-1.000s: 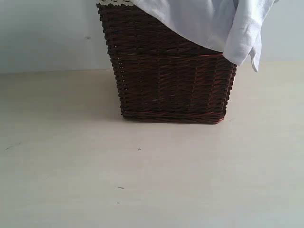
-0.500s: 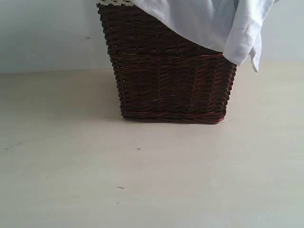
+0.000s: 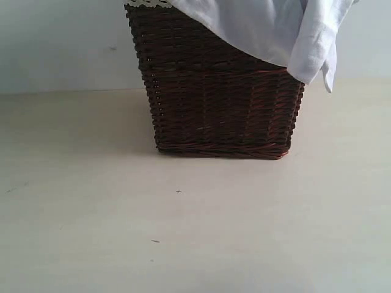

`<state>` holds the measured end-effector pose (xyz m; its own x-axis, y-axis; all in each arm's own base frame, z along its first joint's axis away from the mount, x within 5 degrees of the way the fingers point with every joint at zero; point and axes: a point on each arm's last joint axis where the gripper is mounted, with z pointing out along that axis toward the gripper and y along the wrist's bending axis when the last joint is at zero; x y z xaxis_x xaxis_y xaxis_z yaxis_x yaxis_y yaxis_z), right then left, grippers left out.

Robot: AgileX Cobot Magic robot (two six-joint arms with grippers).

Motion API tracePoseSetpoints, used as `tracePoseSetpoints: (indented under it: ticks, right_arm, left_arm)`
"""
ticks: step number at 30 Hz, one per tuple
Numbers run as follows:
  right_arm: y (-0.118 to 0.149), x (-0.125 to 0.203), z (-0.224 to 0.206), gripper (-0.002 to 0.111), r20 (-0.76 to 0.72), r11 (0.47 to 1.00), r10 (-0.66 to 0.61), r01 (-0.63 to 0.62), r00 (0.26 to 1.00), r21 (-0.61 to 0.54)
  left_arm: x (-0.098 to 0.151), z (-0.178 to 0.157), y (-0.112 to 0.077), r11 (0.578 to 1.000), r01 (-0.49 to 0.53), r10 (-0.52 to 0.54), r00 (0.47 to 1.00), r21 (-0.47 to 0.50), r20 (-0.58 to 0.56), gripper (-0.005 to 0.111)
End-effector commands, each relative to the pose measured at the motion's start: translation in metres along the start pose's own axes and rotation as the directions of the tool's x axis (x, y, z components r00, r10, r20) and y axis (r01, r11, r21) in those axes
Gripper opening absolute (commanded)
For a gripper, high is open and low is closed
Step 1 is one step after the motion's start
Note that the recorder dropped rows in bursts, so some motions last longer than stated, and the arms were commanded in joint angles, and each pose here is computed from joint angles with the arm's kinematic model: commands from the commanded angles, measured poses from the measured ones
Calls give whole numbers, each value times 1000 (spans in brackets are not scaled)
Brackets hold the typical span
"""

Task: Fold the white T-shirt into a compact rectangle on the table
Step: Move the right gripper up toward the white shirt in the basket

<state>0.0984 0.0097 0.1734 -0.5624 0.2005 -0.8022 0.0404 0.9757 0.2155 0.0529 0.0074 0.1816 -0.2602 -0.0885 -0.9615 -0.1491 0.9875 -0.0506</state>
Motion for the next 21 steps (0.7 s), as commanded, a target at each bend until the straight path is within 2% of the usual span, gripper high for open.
tracePoseSetpoints:
  ticks: [1,8,10,13,15,16,18,19,20,21]
  right_arm:
    - [4,-34,26,8,-19,985,-169,169,985,36]
    - [17,-72,57,8,-215,994,-107,111,971,7]
    - [24,-85,55,8,-288,976,-219,213,932,-55]
    - [34,-107,51,5,-294,908,-412,363,862,-208]
    - [40,-120,47,4,-236,842,-511,425,827,-333]
    - [45,-127,42,4,-180,790,-559,454,809,-413]
    - [54,-140,32,4,-37,672,-610,493,791,-553]
    - [58,-145,26,4,55,589,-638,533,768,-608]
    - [61,-150,20,4,137,520,-650,569,747,-637]
    - [62,-154,17,6,198,477,-652,598,732,-644]
  left_arm:
    - [0,0,0,1000,4,-4,1000,-3,11,0]
    - [0,0,0,1000,4,-4,1000,-3,11,0]
    - [0,0,0,1000,4,-4,1000,-3,11,0]
    - [0,0,0,1000,4,-4,1000,-3,11,0]
    - [0,0,0,1000,4,-4,1000,-3,11,0]
    - [0,0,0,1000,4,-4,1000,-3,11,0]
    - [0,0,0,1000,4,-4,1000,-3,11,0]
    - [0,0,0,1000,4,-4,1000,-3,11,0]
    - [0,0,0,1000,4,-4,1000,-3,11,0]
    - [0,0,0,1000,4,-4,1000,-3,11,0]
